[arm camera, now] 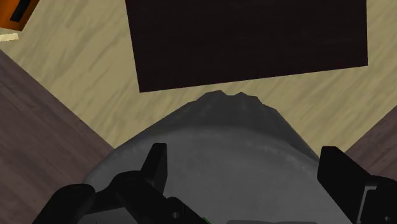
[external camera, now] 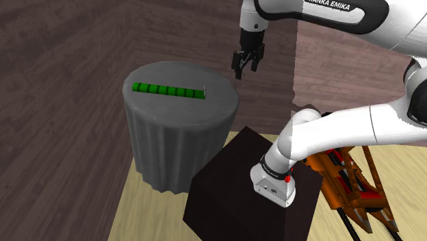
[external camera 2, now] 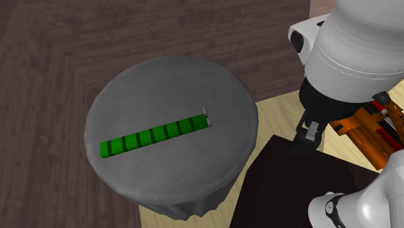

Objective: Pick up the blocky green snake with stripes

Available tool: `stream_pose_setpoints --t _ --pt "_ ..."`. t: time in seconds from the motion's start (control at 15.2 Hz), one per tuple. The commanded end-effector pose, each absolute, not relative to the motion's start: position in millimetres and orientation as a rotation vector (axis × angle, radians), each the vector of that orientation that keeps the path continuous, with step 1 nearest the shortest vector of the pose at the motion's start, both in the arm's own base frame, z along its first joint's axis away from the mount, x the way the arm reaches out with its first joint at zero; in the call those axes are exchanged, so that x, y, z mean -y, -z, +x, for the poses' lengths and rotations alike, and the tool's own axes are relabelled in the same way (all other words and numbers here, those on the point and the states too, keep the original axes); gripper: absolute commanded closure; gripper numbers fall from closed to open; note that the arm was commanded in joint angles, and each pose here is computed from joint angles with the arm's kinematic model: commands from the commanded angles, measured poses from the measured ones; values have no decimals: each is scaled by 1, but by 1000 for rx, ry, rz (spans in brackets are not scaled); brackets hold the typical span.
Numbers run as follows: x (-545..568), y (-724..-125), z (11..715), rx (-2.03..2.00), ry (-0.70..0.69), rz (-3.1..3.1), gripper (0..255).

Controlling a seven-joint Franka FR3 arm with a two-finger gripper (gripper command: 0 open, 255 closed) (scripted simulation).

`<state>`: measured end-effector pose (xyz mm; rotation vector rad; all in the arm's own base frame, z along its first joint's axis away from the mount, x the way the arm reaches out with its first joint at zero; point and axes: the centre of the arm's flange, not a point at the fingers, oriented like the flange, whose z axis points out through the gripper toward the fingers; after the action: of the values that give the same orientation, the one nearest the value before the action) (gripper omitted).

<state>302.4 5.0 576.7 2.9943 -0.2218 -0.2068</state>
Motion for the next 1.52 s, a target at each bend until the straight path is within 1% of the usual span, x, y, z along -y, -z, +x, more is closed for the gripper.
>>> stream_pose_setpoints --t 0.0,0.73,1.45 --pt "-5 -577 302 222 207 2994 0" --pt "36 -502 416 -150 178 3072 0" --pt "42 -426 536 -536 146 3104 0"
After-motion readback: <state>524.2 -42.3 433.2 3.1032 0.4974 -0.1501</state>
